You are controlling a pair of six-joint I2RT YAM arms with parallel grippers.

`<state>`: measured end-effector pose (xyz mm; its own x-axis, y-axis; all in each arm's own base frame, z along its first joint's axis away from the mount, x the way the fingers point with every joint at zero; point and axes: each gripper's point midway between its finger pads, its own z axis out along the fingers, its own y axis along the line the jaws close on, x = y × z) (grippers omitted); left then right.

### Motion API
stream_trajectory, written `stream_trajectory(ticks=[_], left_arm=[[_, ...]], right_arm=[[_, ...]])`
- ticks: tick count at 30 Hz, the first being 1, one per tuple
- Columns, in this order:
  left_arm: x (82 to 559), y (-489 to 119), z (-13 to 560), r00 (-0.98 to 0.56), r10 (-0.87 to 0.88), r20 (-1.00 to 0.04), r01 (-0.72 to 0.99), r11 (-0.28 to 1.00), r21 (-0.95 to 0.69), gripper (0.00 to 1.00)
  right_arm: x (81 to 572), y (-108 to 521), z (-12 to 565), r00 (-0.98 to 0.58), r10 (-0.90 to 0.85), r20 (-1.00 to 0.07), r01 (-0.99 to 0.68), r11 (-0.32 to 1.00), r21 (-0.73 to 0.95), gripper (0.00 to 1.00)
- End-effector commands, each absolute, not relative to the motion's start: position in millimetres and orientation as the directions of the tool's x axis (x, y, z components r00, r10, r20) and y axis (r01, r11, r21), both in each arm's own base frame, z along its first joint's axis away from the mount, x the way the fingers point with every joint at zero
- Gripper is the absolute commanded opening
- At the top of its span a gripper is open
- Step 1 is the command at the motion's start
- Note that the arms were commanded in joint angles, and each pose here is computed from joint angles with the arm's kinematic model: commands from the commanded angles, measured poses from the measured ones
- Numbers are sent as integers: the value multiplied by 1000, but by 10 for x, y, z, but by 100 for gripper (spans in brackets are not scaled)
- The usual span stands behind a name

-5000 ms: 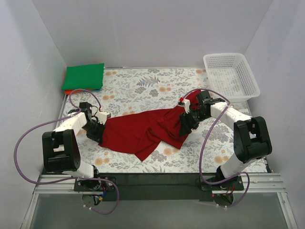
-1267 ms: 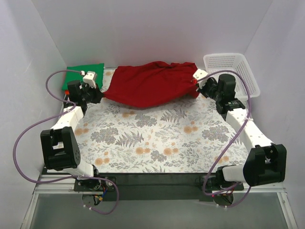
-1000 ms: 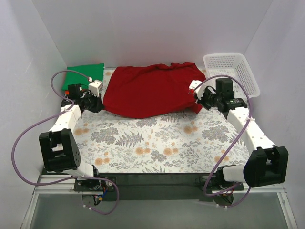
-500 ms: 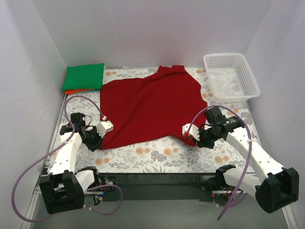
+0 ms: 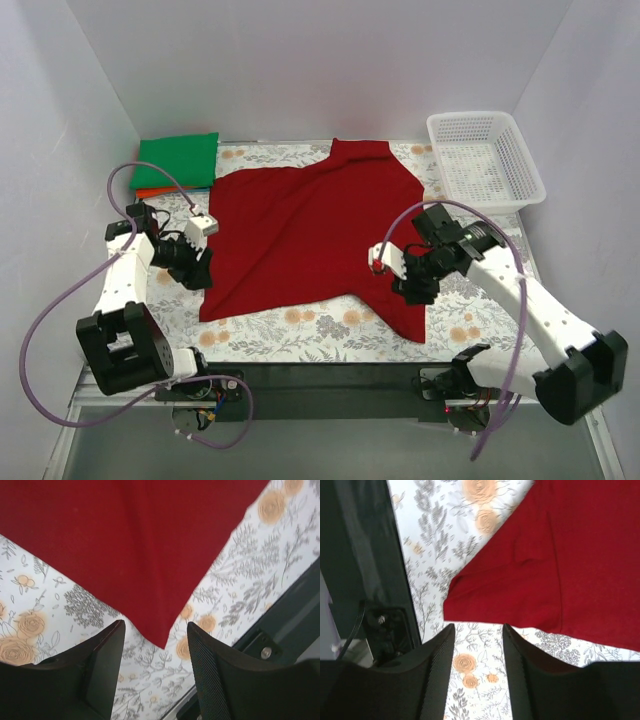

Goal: Fold and stack the t-shirts
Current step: Flatten the tshirt out

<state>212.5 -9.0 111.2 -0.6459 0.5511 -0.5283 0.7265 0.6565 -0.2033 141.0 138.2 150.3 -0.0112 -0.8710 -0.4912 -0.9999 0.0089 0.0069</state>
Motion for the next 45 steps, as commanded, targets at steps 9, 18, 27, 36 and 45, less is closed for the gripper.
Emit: stream_trajectory(ticks=[9, 18, 27, 36, 45], left_arm=[[2684, -195, 1074, -753, 311, -580, 548, 784, -291, 47], [2505, -375, 859, -762, 358, -540, 570, 766, -297, 49], [2500, -365, 869, -753, 367, -546, 576, 770, -276, 49], [2484, -351, 848, -750, 375, -545, 578, 773, -262, 50], [2464, -352, 817, -751, 376, -543, 577, 774, -262, 50]], right_arm=[[2222, 1629, 1248, -358, -806, -471, -933, 296, 203, 34], [1814, 1796, 747, -522, -778, -349, -831, 370, 416, 44], [2008, 1872, 477, -611, -735, -295, -773, 473, 423, 51], [2074, 1878, 289, -634, -726, -266, -755, 507, 416, 61], [1963, 2028, 558, -602, -719, -347, -782, 443, 438, 24]])
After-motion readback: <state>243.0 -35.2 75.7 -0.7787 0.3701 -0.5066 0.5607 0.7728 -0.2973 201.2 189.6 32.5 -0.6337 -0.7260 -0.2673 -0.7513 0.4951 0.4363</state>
